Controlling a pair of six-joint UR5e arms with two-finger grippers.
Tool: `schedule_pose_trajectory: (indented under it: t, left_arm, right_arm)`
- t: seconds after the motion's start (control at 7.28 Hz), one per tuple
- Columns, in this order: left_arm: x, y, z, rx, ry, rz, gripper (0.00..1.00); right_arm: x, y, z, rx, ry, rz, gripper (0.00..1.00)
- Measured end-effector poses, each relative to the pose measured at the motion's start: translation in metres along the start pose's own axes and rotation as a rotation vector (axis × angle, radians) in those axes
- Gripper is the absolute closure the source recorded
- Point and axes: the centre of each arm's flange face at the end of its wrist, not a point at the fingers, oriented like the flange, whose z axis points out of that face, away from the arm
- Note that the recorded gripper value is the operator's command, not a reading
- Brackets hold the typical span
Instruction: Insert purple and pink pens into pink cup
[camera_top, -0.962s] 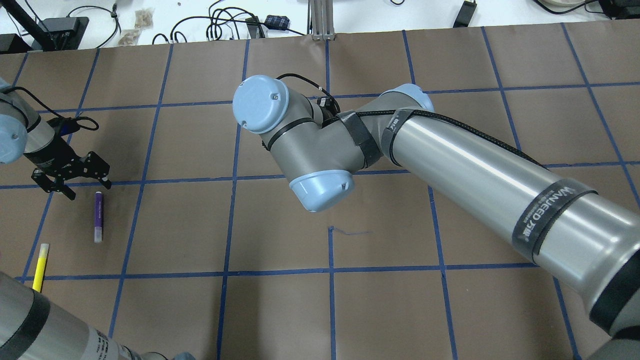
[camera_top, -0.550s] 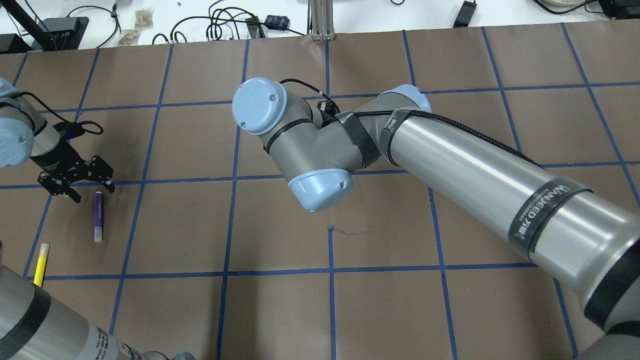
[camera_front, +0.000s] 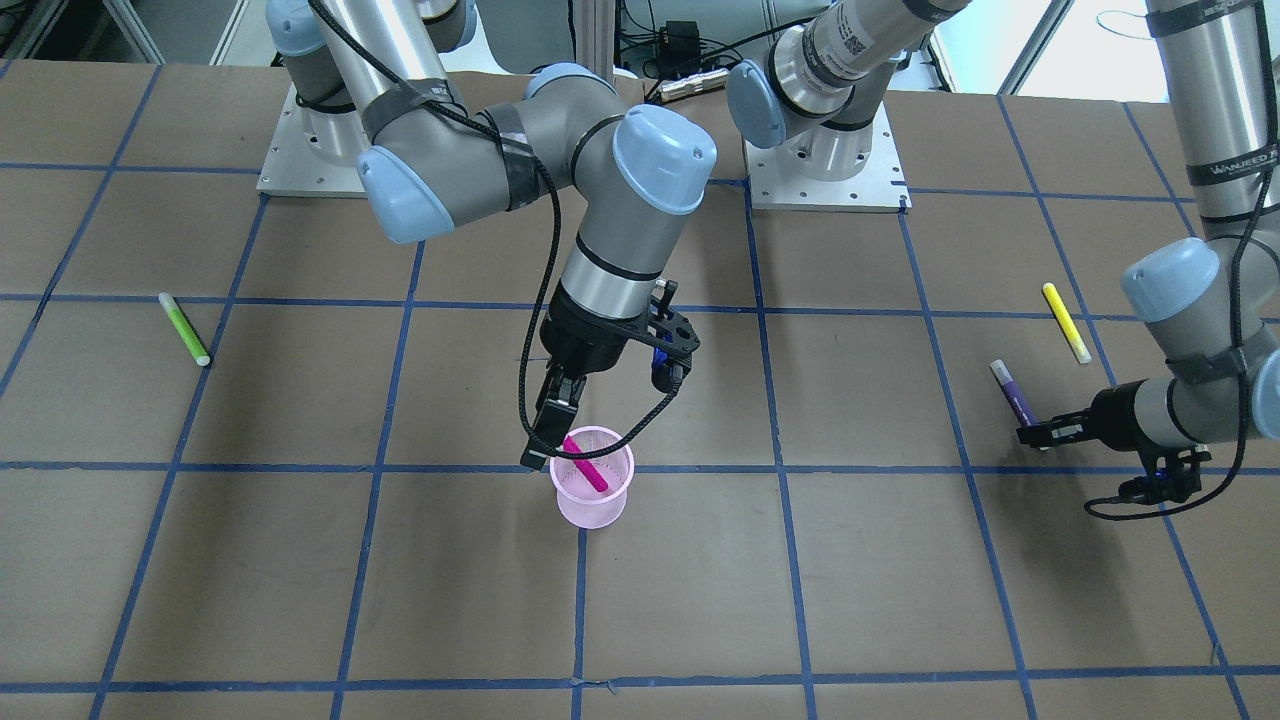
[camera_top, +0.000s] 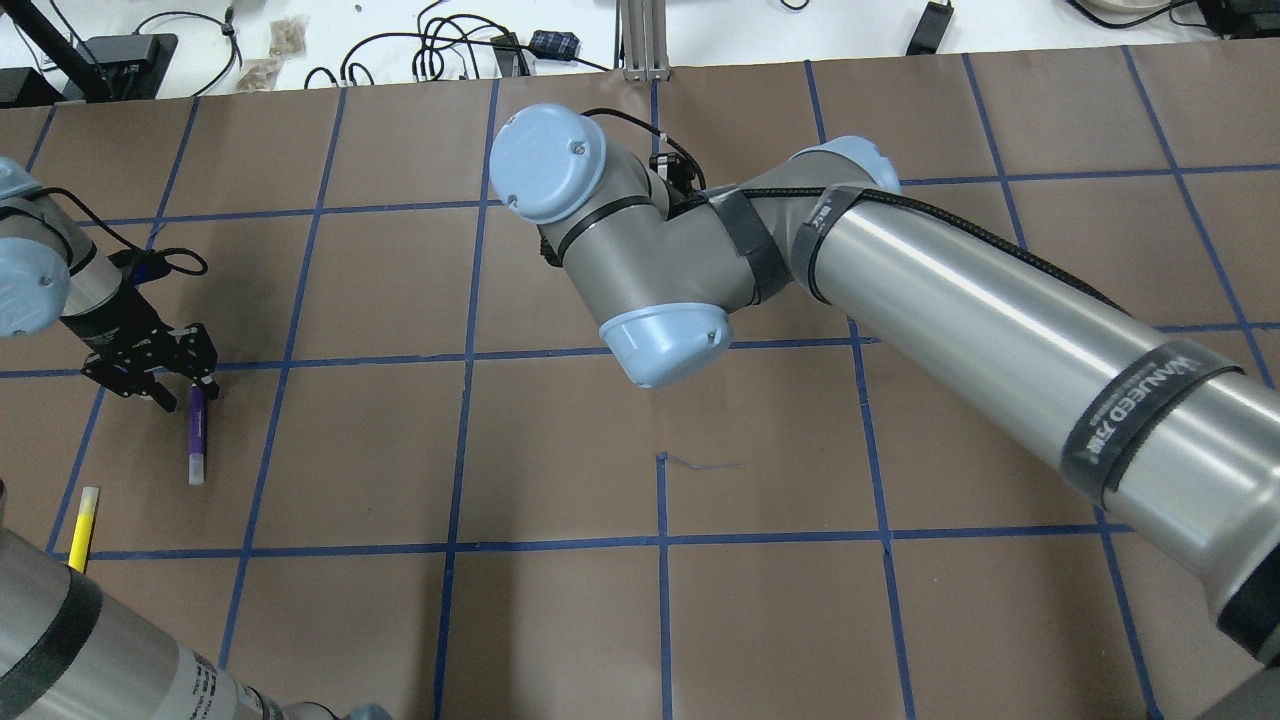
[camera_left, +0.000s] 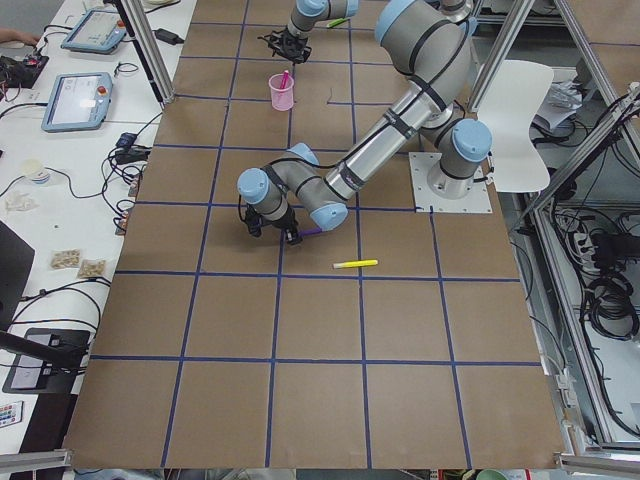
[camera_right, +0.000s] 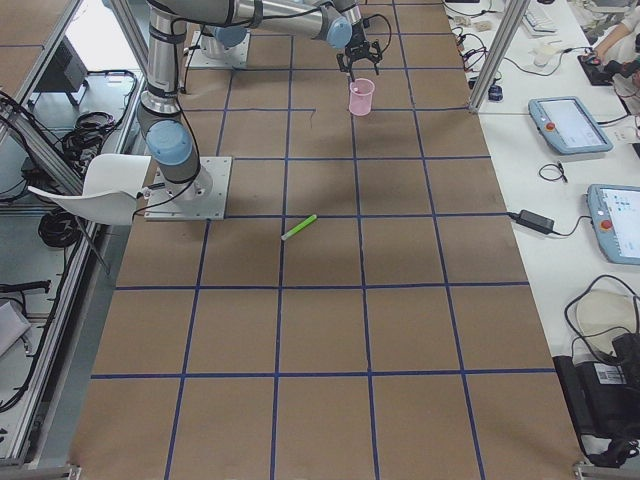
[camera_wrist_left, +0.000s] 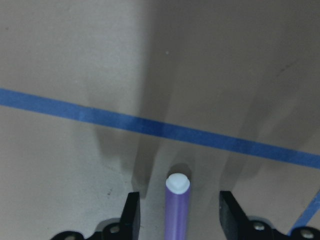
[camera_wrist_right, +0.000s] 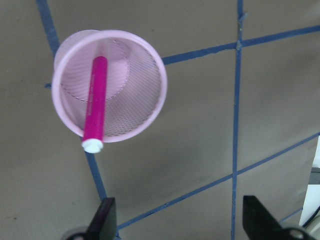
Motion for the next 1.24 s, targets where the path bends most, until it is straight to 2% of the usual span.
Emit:
schedule_pose_trajectory:
  t: [0.27,0.41,0.69,0.82,0.96,1.1,1.24]
  left_arm:
    - [0.001,0.000,0.001,-0.002,0.001,-0.006,0.82]
    - [0.001,0.000,0.001,0.000,0.005,-0.009,1.00]
    - [0.001,-0.001,0.002,0.002,0.007,-0.010,1.00]
    - [0.002,-0.001,0.000,0.005,0.007,-0.011,1.00]
    - [0.004,0.002,-0.009,0.018,0.003,-0.022,1.00]
    - [0.010,0.006,-0.022,0.039,-0.001,-0.054,1.00]
    - [0.025,0.009,-0.043,0.067,0.008,-0.110,1.00]
  right_arm:
    - [0.060,0.087,-0.029,0.029,-0.020,0.141,0.10]
    - [0.078,0.135,-0.043,0.031,-0.057,0.204,0.10]
    - [0.083,0.205,-0.073,0.021,-0.150,0.325,0.09]
    - [0.081,0.222,-0.079,0.023,-0.193,0.417,0.02]
    - [0.080,0.232,-0.082,0.031,-0.225,0.530,0.00]
    - [0.077,0.236,-0.085,0.030,-0.261,0.691,0.00]
    - [0.071,0.238,-0.088,0.003,-0.311,0.872,0.00]
